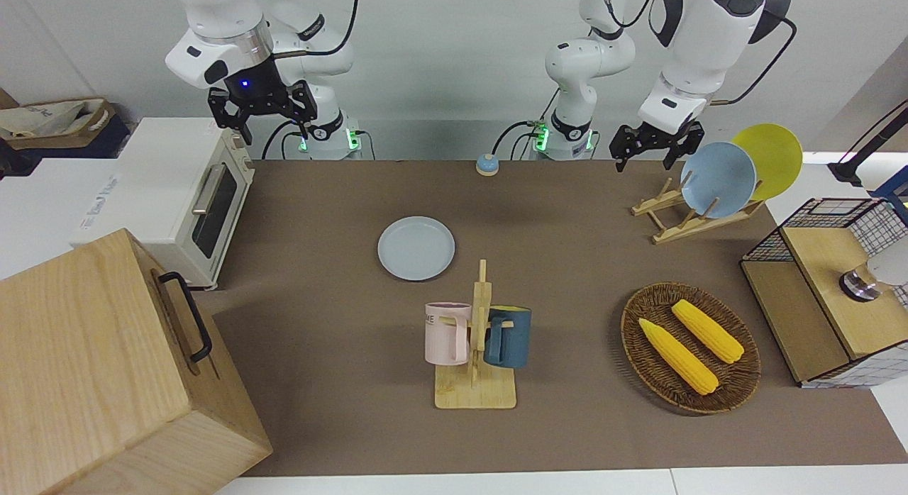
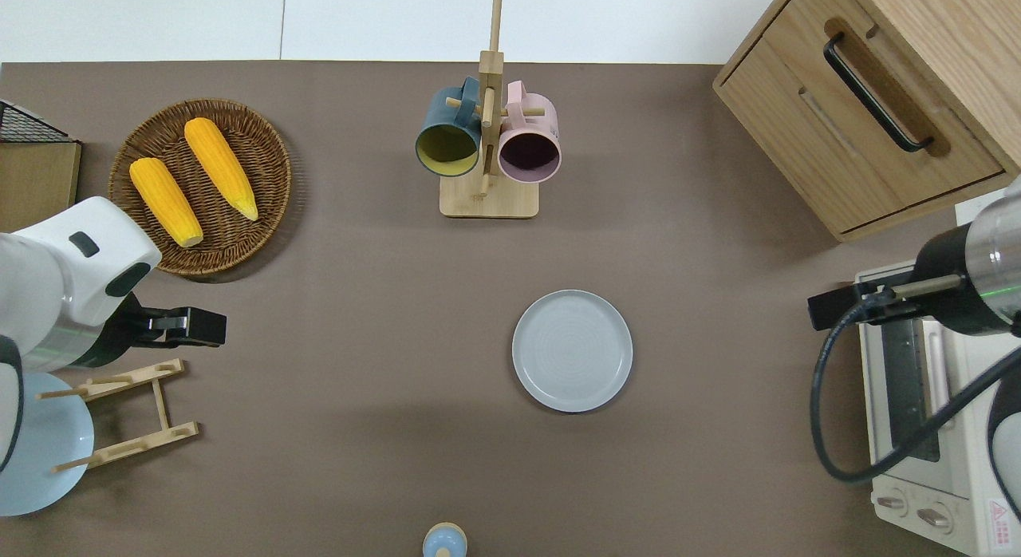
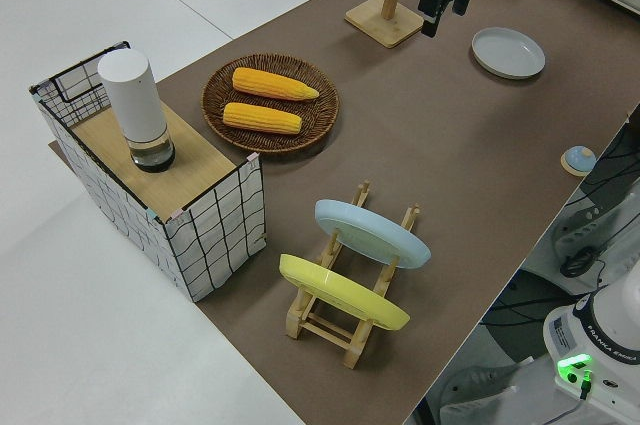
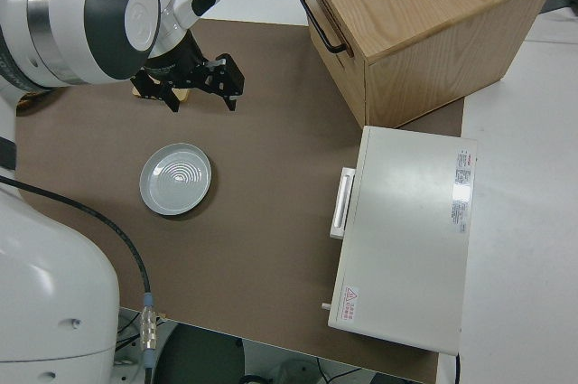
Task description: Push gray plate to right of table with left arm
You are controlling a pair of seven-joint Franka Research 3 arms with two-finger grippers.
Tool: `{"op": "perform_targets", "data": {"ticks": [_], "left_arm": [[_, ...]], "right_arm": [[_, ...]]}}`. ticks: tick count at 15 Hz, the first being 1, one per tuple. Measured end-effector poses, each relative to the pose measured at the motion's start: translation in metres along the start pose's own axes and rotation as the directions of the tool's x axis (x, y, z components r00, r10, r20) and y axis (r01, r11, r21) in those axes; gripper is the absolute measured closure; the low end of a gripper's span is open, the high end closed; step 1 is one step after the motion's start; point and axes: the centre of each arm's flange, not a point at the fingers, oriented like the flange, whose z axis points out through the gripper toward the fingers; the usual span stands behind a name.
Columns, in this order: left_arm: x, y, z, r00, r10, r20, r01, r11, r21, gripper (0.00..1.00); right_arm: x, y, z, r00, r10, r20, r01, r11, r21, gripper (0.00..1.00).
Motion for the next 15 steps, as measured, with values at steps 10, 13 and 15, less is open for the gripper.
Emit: {"op": "perform_targets", "data": {"ticks": [10,13,15], "left_arm": [[0.025,-0.002,-0.004,0.9999,0.005,-0.014,-0.006,1.000,-0.025,0.00],[0.025,-0.006,-0.004,0.9999,0.002,-0.014,-0.002,1.000,-0.028,0.00],[0.025,-0.014,-0.004,0.9999,-0.009,-0.014,0.008,0.999,-0.034,0.00]], "right_arm": [[0.000,0.000,0.000,1.000,0.000,0.000,0.000,1.000,0.000,0.01],[0.000,0.000,0.000,1.000,0.000,0.000,0.000,1.000,0.000,0.01],[0.000,0.000,0.000,1.000,0.000,0.000,0.000,1.000,0.000,0.01]]}}
